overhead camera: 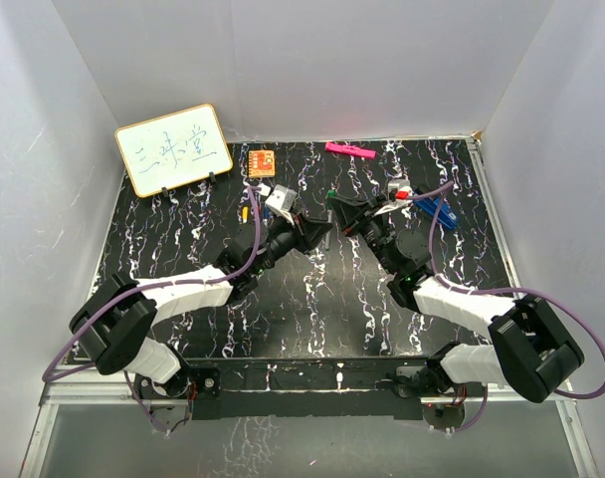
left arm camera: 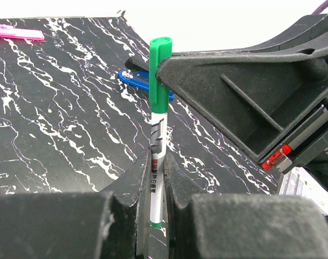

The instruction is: Insert the pens into the pen caps

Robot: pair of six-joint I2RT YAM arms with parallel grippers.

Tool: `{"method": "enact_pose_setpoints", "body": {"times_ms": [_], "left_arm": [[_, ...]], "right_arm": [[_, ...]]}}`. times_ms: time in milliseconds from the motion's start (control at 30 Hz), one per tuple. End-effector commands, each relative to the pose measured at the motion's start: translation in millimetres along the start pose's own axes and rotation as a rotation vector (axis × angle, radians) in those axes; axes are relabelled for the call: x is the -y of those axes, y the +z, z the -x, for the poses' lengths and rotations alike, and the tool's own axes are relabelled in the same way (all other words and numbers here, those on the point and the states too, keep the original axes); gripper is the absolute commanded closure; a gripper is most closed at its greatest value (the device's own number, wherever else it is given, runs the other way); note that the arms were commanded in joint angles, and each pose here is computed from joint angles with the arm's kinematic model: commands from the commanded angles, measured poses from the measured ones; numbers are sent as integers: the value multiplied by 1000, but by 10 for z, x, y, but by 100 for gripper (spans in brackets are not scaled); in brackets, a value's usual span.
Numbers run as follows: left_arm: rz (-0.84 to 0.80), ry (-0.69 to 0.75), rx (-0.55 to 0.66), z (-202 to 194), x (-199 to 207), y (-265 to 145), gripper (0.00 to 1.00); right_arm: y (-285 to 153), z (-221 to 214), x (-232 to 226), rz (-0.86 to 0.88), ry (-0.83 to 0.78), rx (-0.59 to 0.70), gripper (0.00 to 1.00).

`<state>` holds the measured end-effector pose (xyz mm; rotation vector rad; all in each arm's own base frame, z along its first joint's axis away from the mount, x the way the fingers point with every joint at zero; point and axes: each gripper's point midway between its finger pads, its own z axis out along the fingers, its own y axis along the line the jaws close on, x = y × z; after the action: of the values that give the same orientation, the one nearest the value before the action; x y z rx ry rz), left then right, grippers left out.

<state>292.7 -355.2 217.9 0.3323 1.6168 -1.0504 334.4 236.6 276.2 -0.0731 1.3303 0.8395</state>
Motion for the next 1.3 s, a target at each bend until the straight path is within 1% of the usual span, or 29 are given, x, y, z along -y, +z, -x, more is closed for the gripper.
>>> {"method": "enact_pose_setpoints", "body": {"times_ms": [0,200,367,533,633,800,900,1000,1133,1167,1267], "left_arm": [[-33,44,123,491,149,127,100],[-37,40,151,705,103,208,100],[-31,8,229,968,-12,187,100],[-12,16,319,1257,-103,125,100],[-16,29,353,1389,-105,124,100],[-13,51,385,1514,-131,144,100],[-9,51,390,1542,-156,160,100],[1,51,357,1476,-194,192,100],[61,39,218,1194,-342,282,100],[85,37,181,1106,-402,292,100],[159,14,56,762,-593,275,100]], "right_arm": [[23,-70,-57,33,0,-44,100],[56,-277,-30,30,-19,-144,100],[59,-520,1,25,3,-237,100],[-5,-801,89,-12,13,-339,100],[-77,-991,106,-21,22,-397,100],[-165,-1190,87,-26,31,-461,100],[-199,-1248,68,-24,34,-478,100],[-163,-1199,102,-51,29,-456,100],[21,-1007,208,-134,1,-385,100],[79,-931,227,-152,-9,-357,94],[266,-589,282,-205,-48,-235,67]]}}
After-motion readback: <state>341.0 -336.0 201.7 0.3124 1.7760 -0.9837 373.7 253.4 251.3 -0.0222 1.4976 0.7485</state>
